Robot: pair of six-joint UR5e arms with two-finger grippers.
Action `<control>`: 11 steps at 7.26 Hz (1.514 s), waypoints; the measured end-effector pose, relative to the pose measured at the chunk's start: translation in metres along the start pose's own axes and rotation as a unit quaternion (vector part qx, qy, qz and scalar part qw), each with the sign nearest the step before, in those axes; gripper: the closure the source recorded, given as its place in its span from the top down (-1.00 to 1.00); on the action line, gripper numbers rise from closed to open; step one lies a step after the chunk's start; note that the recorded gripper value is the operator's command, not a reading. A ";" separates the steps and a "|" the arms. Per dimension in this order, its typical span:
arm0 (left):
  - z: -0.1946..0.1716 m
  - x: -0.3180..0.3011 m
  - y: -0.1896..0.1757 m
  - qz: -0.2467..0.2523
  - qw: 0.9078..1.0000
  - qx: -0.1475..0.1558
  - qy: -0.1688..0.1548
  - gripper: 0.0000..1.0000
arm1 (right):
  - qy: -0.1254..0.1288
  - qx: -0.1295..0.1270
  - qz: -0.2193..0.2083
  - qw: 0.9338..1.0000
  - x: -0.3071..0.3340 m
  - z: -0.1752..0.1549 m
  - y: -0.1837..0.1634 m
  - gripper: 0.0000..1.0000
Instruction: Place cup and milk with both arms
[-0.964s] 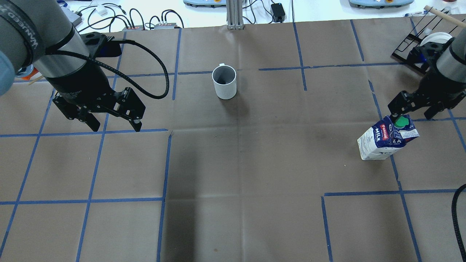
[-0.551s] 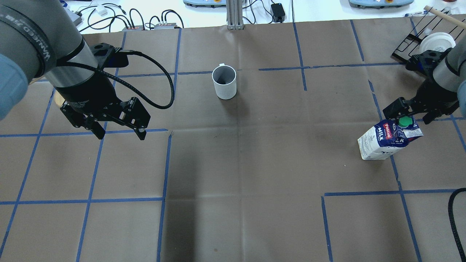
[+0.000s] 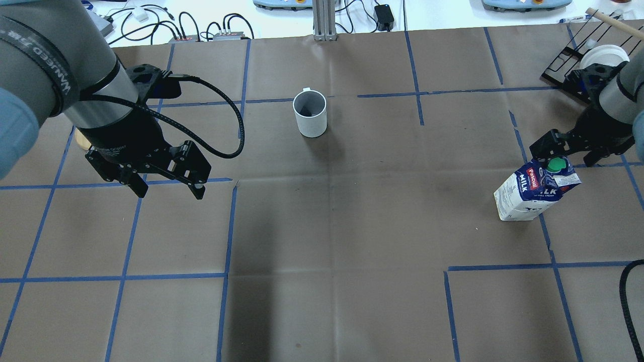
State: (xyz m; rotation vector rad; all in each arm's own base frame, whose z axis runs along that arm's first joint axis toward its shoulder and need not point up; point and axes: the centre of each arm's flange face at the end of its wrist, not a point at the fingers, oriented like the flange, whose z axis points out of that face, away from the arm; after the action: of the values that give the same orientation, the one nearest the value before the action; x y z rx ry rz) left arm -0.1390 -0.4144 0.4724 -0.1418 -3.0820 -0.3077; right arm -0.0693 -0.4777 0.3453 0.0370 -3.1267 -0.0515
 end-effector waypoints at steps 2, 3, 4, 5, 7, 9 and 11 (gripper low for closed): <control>0.000 0.000 0.000 0.000 1.000 0.000 0.000 0.99 | -0.023 0.008 0.000 1.000 -0.006 0.002 -0.003 1.00; 0.000 0.000 0.000 0.000 1.000 0.000 0.000 0.99 | -0.038 0.005 0.000 0.999 -0.009 0.011 -0.004 1.00; 0.001 0.000 0.000 0.000 1.000 -0.001 0.000 0.99 | -0.048 -0.004 0.000 0.999 -0.010 0.024 -0.004 1.00; 0.001 0.000 0.000 -0.001 1.000 -0.001 0.000 0.99 | -0.049 -0.007 0.000 0.999 -0.010 0.034 -0.005 1.00; 0.004 -0.001 0.000 -0.001 1.000 -0.004 0.001 0.99 | -0.044 -0.003 0.000 0.999 -0.008 0.039 -0.007 1.00; 0.008 -0.001 0.001 -0.001 1.000 -0.008 0.001 0.99 | -0.040 -0.003 0.000 0.999 -0.007 0.039 -0.007 1.00; 0.008 -0.001 0.001 -0.002 1.000 -0.008 0.001 0.99 | -0.041 -0.016 0.001 0.999 -0.008 0.040 -0.002 0.57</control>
State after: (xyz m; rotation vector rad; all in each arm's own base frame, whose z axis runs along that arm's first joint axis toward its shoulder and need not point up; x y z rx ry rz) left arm -0.1380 -0.4118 0.4642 -0.1362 -3.0783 -0.3318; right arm -0.0618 -0.4786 0.3048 0.0338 -3.2066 -0.1072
